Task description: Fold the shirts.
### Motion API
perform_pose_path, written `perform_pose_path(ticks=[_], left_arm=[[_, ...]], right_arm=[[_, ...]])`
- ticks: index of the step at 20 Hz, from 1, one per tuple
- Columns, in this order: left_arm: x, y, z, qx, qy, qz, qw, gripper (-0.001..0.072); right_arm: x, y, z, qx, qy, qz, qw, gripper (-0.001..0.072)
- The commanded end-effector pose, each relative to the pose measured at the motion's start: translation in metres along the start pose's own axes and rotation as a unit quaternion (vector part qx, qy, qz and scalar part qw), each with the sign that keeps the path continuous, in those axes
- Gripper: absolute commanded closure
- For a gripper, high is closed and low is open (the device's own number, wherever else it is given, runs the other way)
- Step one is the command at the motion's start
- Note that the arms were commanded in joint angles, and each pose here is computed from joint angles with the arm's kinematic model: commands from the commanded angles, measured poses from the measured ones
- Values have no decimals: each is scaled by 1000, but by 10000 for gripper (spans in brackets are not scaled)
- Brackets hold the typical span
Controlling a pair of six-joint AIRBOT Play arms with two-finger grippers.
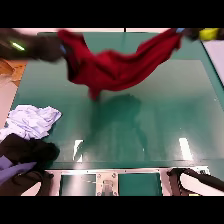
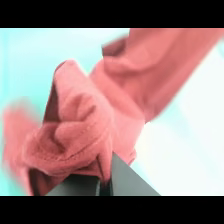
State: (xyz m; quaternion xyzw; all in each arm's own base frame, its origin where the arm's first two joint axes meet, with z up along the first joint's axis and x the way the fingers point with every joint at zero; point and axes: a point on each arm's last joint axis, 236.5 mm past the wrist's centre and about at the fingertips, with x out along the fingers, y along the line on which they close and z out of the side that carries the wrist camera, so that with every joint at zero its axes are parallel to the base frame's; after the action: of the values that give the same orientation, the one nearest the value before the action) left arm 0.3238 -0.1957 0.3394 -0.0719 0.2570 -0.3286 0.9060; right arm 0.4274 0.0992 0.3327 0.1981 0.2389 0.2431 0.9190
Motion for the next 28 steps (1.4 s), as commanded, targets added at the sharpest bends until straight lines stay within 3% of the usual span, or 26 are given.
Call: perform_pose_path(ticks=[1,4,8,12,16,20,23,24,25,26,28], left_arm=[[-111,-50,69,78,-122,13,989,685],[-163,-50,88,117,-167,71,977,684],[-149,-13,79,106,-141,129,976,685],[-40,41,26,53,-12,125,991,685],[116,96,-78,-18,129,68,989,684],[255,165,-185,-96,197,58,974,684],[309,188,-216,-139,194,50,970,682],[316,193,-213,-138,186,53,971,630],[316,197,-204,-137,178,55,973,258],[312,201,-193,-147,171,56,973,10],[282,208,-167,-161,190,42,968,8]], right_arm=[[-131,92,37,-89,-147,2,985,703],[-201,122,29,-115,-208,-39,970,702],[-206,102,1,-117,-164,-93,975,702],[-123,6,-37,-33,-67,-127,989,701],[-17,-136,-121,83,16,-185,979,702],[57,-235,-204,178,85,-226,954,701],[96,-271,-230,208,114,-223,946,695],[105,-279,-231,206,120,-224,945,582],[108,-285,-227,206,120,-225,945,391],[106,-289,-218,202,118,-225,946,253],[85,-288,-195,202,125,-217,947,240]])
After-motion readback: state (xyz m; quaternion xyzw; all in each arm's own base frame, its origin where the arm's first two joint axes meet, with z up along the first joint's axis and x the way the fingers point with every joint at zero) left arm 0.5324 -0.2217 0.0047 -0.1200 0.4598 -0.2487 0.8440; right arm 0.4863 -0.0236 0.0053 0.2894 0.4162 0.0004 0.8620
